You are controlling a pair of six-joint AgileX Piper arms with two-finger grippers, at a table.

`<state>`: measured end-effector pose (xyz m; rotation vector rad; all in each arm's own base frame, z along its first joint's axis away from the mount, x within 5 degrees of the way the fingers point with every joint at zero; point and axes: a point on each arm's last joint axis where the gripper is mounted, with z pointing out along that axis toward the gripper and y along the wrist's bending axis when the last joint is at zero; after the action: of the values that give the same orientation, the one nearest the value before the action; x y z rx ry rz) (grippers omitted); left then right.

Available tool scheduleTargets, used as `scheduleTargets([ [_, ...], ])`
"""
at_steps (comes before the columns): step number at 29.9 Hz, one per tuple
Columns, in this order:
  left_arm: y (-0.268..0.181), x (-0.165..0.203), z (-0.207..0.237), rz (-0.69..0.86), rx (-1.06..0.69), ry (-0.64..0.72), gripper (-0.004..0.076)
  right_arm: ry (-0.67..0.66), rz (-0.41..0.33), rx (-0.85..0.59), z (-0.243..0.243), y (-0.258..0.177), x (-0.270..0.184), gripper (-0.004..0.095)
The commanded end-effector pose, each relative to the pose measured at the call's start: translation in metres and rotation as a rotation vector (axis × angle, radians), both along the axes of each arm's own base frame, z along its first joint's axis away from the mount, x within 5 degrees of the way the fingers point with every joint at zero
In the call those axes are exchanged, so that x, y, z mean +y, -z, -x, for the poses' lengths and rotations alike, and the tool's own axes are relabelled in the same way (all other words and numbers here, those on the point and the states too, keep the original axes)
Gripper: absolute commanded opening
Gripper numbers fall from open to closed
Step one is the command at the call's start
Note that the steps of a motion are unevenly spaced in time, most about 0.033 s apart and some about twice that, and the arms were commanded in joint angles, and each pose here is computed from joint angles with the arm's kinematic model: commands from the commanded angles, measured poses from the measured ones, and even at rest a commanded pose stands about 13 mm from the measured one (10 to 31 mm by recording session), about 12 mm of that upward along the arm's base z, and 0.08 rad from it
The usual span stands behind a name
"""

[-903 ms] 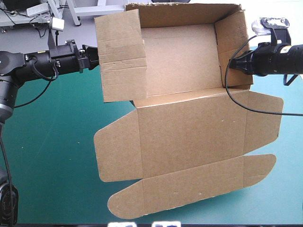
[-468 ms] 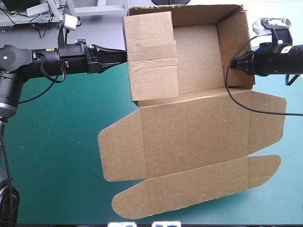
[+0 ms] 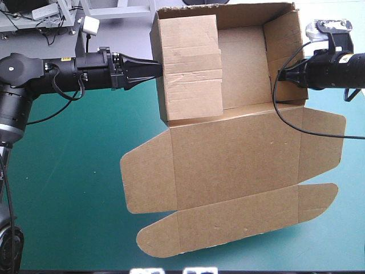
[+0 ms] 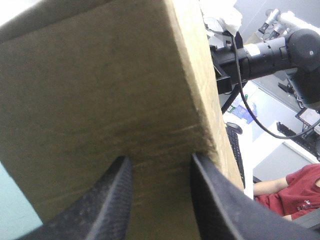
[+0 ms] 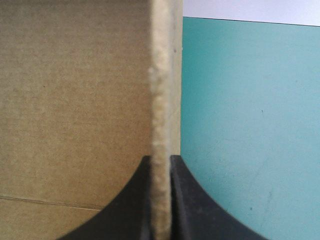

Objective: Fold the box

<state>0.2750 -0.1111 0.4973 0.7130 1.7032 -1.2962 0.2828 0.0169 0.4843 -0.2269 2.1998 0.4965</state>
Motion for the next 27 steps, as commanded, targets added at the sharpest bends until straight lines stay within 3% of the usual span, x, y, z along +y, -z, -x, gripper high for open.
scheduleTargets([
  [1,-0.023,-0.002,0.024,0.075,-0.034,0.09,0.0288,0.012,-0.065,-0.104,0.005,-0.018,0.002,0.0002],
  [11,-0.022,-0.002,0.024,0.033,-0.041,0.068,0.0288,0.024,-0.075,-0.094,-0.01,-0.01,0.001,0.0002],
  [16,-0.017,0.0,0.019,-0.022,-0.052,0.017,0.0288,0.003,-0.044,-0.115,-0.012,-0.01,0.012,0.0002],
  [27,0.001,0.015,-0.005,-0.237,-0.013,-0.284,0.0288,-0.074,-0.016,-0.136,-0.018,-0.005,0.056,0.0002],
])
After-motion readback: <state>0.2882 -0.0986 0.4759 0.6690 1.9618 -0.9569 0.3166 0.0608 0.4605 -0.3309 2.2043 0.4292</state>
